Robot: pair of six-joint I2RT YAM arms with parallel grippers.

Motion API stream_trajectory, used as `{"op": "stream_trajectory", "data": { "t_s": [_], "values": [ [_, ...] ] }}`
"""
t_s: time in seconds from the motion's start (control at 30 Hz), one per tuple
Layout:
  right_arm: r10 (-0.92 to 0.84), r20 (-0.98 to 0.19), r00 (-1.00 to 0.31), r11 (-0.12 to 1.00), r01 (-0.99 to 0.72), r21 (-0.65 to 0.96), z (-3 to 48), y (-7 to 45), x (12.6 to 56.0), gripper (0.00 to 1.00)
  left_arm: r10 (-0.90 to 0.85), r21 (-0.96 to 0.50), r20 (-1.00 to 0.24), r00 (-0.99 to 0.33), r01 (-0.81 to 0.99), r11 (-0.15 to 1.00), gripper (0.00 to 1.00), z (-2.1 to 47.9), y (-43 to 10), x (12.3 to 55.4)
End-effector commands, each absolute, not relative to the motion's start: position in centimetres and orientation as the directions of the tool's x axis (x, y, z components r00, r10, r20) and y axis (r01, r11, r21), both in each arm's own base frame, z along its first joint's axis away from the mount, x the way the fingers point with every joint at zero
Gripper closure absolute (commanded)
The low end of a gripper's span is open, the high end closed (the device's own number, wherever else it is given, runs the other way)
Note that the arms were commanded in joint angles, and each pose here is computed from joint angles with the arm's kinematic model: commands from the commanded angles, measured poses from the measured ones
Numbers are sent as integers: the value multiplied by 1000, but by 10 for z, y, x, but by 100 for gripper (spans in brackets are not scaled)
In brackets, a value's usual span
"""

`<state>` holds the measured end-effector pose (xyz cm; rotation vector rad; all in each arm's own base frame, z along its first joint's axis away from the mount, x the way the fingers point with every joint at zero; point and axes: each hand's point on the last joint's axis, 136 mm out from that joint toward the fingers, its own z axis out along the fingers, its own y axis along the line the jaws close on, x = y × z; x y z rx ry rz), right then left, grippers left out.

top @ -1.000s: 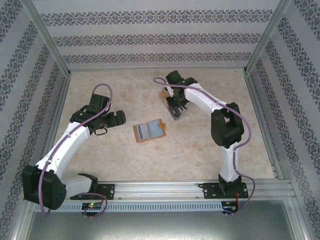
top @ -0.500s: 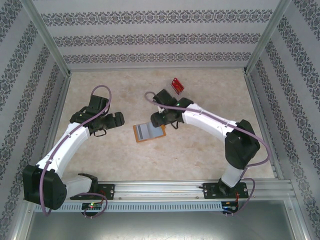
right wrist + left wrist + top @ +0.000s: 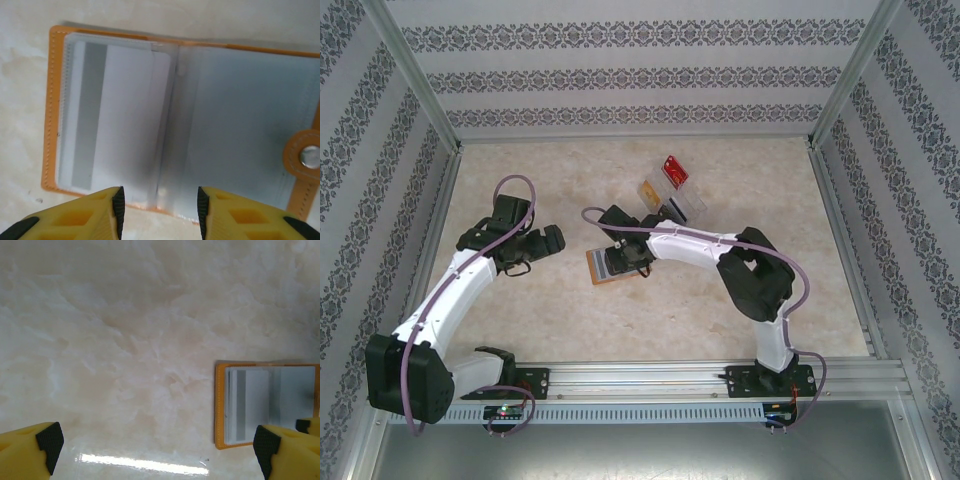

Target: Take the credit cards out of the card holder

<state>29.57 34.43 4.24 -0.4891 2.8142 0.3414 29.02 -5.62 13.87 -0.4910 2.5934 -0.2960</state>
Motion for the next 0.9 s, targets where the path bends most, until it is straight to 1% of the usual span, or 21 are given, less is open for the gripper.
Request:
{"op": "stream_trajectory", "data": {
  "t_s": [0.0, 0.33, 0.47, 0.53, 0.63, 0.87],
  "values": [
    [-283, -313, -907, 917, -351, 190, 45, 357, 303, 56, -442, -360, -394, -806, -307, 881, 1, 137, -62, 295],
    [-286, -261, -922, 934, -329, 141, 18, 352, 304, 62, -460, -467, -295, -838, -294, 834, 0, 120, -87, 301],
    [-281, -240, -929, 939, -318, 131, 8, 344, 302, 68, -462, -521, -254, -850, -282, 806, 0, 114, -100, 304],
    [-275, -229, -934, 942, -309, 129, 3, 341, 301, 71, -459, -549, -230, -858, -276, 789, 2, 111, -107, 306],
    [-269, -221, -938, 947, -300, 120, -2, 334, 300, 74, -455, -589, -187, -871, -272, 762, 9, 106, -117, 308],
    [-238, -209, -949, 949, -272, 156, -9, 327, 296, 77, -435, -668, -103, -895, -262, 697, 37, 93, -142, 313]
  ]
}}
